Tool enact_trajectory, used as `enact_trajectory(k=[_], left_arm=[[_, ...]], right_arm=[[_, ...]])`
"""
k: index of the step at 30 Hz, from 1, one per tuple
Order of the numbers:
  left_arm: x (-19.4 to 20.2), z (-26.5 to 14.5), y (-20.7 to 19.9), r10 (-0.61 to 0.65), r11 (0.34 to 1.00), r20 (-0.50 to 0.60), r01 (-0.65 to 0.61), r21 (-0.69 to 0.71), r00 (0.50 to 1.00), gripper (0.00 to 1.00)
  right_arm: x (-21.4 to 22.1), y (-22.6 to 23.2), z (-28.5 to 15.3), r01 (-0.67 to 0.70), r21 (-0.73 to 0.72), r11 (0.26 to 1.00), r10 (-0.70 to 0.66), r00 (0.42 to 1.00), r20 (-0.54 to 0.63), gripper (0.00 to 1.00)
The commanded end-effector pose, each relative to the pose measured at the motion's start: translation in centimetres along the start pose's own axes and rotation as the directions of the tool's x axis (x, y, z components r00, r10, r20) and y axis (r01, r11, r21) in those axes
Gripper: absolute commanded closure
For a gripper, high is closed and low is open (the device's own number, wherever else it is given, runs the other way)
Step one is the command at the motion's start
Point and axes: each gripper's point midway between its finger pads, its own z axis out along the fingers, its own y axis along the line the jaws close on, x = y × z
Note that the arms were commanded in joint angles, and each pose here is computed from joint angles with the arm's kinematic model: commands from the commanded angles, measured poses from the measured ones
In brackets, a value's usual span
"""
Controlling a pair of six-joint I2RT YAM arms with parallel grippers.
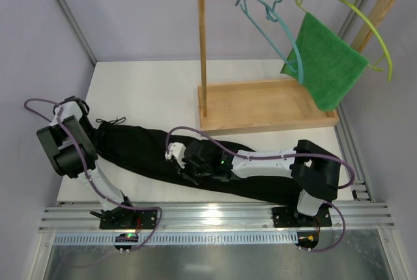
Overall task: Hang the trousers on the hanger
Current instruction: Fold the trousers
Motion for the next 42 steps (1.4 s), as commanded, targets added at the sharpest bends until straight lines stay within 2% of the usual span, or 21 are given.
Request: enact_trajectory(k=[1,9,11,12,13,15,17,18,20,21,25,27,28,31,35,37,40,42], left_arm=[[-3.9,-1.1,0.9,-0.05,0.999,0.104,0.049,0.007,0.993,0.99],[-3.9,0.8,2.8,-0.033,0.997,0.081,0.038,-0.063,0.996,0.99],[-3.8,0.9,2.9,-0.025,0.997,0.074,0.03,-0.07,0.997,0.93],[-3.9,0.8,2.9,-0.027,0.997,0.078,0.033,-0.068,0.997,0.93],[-4.1,0.4,2.7,-0.029,0.998,0.086,0.034,-0.055,0.996,0.92],[-4.6,-1.0,2.6,-0.038,0.999,0.114,0.042,-0.035,0.993,0.87],[-5.6,-2.8,2.7,-0.05,0.998,0.169,0.054,-0.02,0.984,0.77],[-5.9,-4.2,3.0,-0.061,0.998,0.202,0.064,-0.01,0.978,0.71],[-6.6,-6.0,3.2,-0.065,0.998,0.26,0.065,0.007,0.964,0.66],[-6.9,-7.4,3.5,-0.073,0.997,0.298,0.069,0.025,0.952,0.66],[-6.9,-10.4,3.7,-0.072,0.997,0.379,0.053,0.061,0.923,0.64],[-5.9,-11.1,2.0,-0.069,0.987,0.357,0.01,0.163,0.931,0.66],[-5.8,-12.2,0.7,-0.072,0.972,0.382,-0.021,0.235,0.921,0.66],[-3.2,-12.6,-2.9,-0.025,0.922,0.337,-0.108,0.372,0.941,0.65],[-1.6,-11.3,-4.9,0.018,0.913,0.306,-0.14,0.383,0.952,0.65],[0.3,-9.9,-6.3,0.051,0.884,0.228,-0.15,0.444,0.972,0.65],[1.2,-6.6,-6.8,0.054,0.895,0.149,-0.114,0.432,0.987,0.65],[1.5,-4.1,-6.5,0.068,0.925,0.096,-0.099,0.367,0.993,0.67]], right_arm=[[-0.2,1.7,-0.1,-0.034,-0.078,0.996,0.037,0.999,0.036,0.96],[-0.9,1.7,0.9,-0.077,-0.071,0.995,0.08,0.995,0.053,0.96],[-1.2,1.5,0.8,-0.089,-0.054,0.995,0.092,0.995,0.047,0.84],[-1.4,1.5,0.8,-0.092,-0.05,0.995,0.095,0.994,0.052,0.81],[-0.8,1.1,0.6,-0.104,-0.025,0.994,0.104,0.994,0.022,0.73],[-1.6,0.9,-0.1,-0.13,-0.002,0.992,0.13,0.991,0.031,0.67],[-1.8,0.8,-1.1,-0.153,0.01,0.988,0.153,0.988,0.022,0.63],[-2.5,1.0,-2.2,-0.177,0.002,0.984,0.177,0.983,0.049,0.62],[-2.2,0.8,-3.3,-0.206,0.017,0.978,0.205,0.978,0.048,0.62],[-2.8,0.7,-4.5,-0.226,0.026,0.974,0.223,0.972,0.074,0.62],[-0.5,-1.1,-5.1,-0.245,0.139,0.959,0.243,0.969,0.034,0.62],[0.3,-1.5,-4.7,-0.247,0.171,0.954,0.25,0.968,0.004,0.62],[1.3,-1.6,-4.2,-0.257,0.191,0.947,0.268,0.963,-0.032,0.62],[2.6,-2.5,-4.1,-0.325,0.273,0.905,0.35,0.936,-0.046,0.63],[5.0,-3.4,-4.9,-0.45,0.34,0.826,0.486,0.874,-0.025,0.63],[5.9,-3.9,-5.3,-0.518,0.355,0.778,0.554,0.833,0.002,0.63],[8.6,-4.4,-6.0,-0.606,0.381,0.698,0.644,0.764,0.036,0.63],[10.8,-4.6,-6.3,-0.64,0.41,0.65,0.69,0.723,0.035,0.63]])
